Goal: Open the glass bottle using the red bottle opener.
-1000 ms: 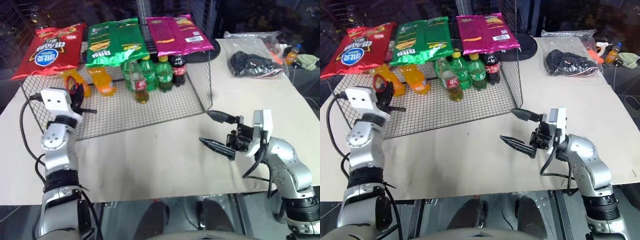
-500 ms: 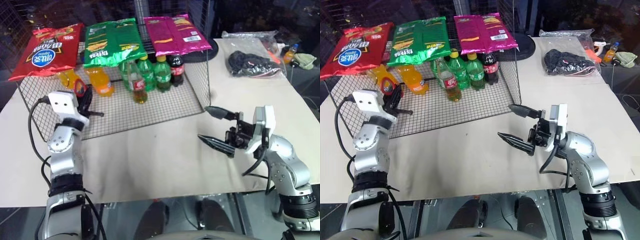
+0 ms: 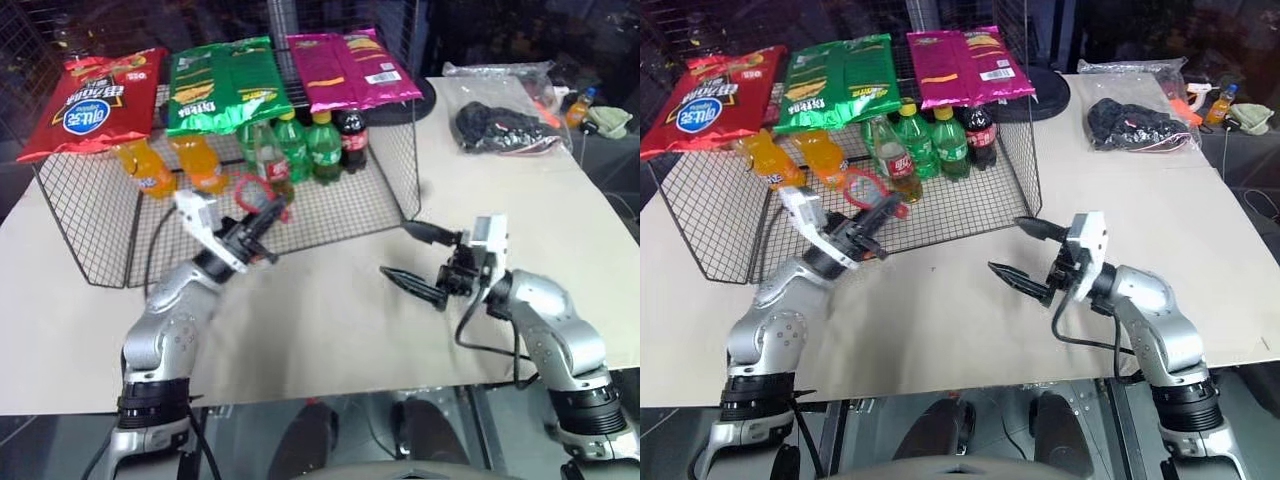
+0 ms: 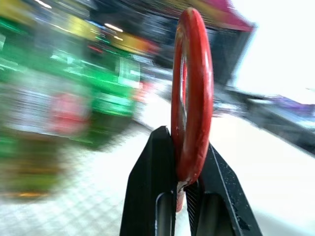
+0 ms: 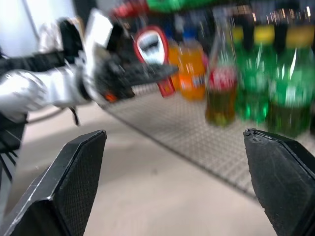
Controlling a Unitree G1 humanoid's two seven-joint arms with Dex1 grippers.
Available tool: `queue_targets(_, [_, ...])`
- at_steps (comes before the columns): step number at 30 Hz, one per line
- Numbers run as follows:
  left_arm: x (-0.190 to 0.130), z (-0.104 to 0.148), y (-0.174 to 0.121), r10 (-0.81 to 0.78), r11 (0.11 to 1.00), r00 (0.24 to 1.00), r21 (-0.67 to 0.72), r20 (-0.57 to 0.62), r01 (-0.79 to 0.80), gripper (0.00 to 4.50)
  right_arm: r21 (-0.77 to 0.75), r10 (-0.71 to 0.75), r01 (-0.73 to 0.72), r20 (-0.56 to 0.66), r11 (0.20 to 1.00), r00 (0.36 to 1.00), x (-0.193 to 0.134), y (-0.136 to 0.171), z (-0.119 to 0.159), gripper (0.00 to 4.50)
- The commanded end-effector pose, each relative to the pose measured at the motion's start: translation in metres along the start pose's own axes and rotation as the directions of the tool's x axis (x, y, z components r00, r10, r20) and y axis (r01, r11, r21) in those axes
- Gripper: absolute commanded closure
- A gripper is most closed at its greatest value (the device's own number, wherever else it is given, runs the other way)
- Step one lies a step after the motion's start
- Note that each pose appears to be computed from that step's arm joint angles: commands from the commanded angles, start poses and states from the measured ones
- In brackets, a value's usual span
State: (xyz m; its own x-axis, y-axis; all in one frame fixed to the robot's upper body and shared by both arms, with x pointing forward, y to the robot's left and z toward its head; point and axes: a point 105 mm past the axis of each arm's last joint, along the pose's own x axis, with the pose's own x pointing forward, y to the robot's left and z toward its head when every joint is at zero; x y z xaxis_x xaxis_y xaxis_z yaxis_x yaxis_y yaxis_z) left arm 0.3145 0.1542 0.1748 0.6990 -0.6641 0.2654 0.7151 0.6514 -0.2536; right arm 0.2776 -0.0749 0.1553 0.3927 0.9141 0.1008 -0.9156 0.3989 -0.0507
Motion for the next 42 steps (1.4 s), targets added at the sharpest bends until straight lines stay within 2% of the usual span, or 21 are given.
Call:
queue_targets(1, [0.007,-0.005,-0.035,-0.2,0.968,0.979,-0.161,-0.032,0.192,4.46,0.017,0.046,-0.044,-0.088,0.999,0.995,0.013,0.006,0.004,0.0])
queue_targets(8, [0.01,-0.022,-0.059,-0.402,0.86,0.912,-0.376,-0.083,0.345,4.46,0.182,0.21,-0.175,-0.192,0.968,0.959,0.026,0.022,0.006,0.0])
queue_targets(11, [0.015,-0.029,-0.063,-0.439,0.844,0.892,-0.388,-0.106,0.369,4.46,0.258,0.287,-0.229,-0.214,0.939,0.934,0.03,0.032,0.006,0.0])
queue_targets(20, [0.014,-0.044,-0.068,-0.475,0.835,0.865,-0.394,-0.162,0.385,4.46,0.416,0.373,-0.266,-0.198,0.87,0.907,0.039,0.046,0.017,0.0])
queue_targets(25, [0.014,-0.044,-0.067,-0.471,0.838,0.868,-0.387,-0.157,0.384,4.5,0.442,0.374,-0.26,-0.192,0.858,0.907,0.041,0.047,0.02,2.17])
queue_targets(29, [0.014,-0.043,-0.065,-0.456,0.844,0.879,-0.384,-0.143,0.375,4.5,0.447,0.374,-0.252,-0.211,0.859,0.903,0.039,0.048,0.018,4.14])
queue_targets(30, [0.014,-0.043,-0.064,-0.452,0.845,0.881,-0.384,-0.141,0.372,4.5,0.446,0.376,-0.25,-0.218,0.859,0.901,0.038,0.048,0.017,4.48])
queue_targets(39, [0.016,-0.034,-0.057,-0.419,0.87,0.904,-0.322,-0.083,0.374,4.5,0.466,0.385,-0.241,-0.244,0.851,0.89,0.037,0.049,0.01,4.48])
queue_targets(42, [0.013,-0.029,-0.051,-0.41,0.882,0.908,-0.291,-0.082,0.372,3.2,0.474,0.377,-0.229,-0.245,0.85,0.893,0.037,0.048,0.009,4.5])
